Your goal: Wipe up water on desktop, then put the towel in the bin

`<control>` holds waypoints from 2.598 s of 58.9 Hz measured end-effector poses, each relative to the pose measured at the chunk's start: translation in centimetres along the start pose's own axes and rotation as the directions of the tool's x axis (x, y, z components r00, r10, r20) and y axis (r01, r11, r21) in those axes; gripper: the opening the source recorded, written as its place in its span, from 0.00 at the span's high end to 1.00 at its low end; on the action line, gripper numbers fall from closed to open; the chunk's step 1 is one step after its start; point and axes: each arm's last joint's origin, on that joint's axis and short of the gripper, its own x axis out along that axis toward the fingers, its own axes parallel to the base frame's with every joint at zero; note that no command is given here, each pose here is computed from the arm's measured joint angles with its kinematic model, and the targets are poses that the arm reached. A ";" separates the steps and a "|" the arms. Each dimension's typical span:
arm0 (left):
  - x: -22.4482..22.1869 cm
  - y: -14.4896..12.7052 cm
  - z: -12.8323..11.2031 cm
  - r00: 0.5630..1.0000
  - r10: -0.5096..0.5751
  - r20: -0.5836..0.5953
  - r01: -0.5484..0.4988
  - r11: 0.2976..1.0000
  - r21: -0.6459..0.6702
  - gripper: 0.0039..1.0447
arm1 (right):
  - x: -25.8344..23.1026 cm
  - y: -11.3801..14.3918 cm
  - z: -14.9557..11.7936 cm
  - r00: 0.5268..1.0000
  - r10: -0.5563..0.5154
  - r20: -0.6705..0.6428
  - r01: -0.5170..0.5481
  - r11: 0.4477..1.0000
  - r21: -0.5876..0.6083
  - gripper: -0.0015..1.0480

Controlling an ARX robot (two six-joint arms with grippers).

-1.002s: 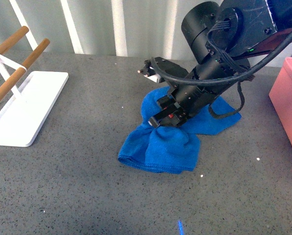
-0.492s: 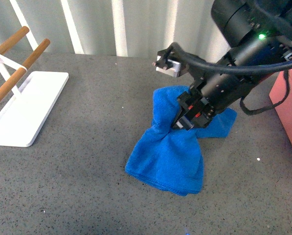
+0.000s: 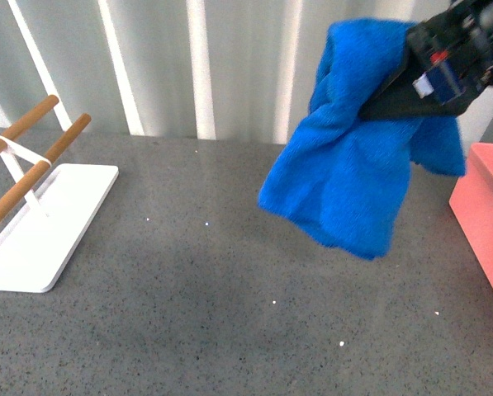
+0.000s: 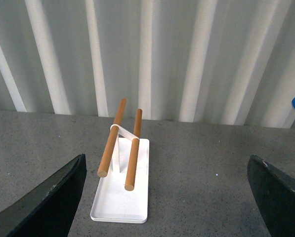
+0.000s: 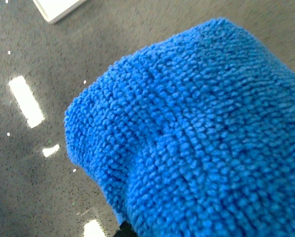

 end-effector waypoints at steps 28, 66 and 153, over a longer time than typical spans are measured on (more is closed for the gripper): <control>0.0 0.0 0.0 1.000 0.000 0.000 0.000 1.000 0.000 0.06 | -11.7 -4.5 -3.3 0.757 -0.578 -0.305 0.641 0.748 0.172 0.95; 0.0 0.0 0.0 1.000 0.000 0.000 0.000 1.000 0.000 0.06 | -9.8 -7.9 -13.0 0.675 -0.520 -0.523 0.727 0.590 0.352 0.95; 0.0 0.0 0.0 1.000 0.000 0.000 0.000 1.000 0.000 0.06 | -8.6 2.0 -15.5 0.478 -0.753 0.453 0.542 0.658 0.523 0.83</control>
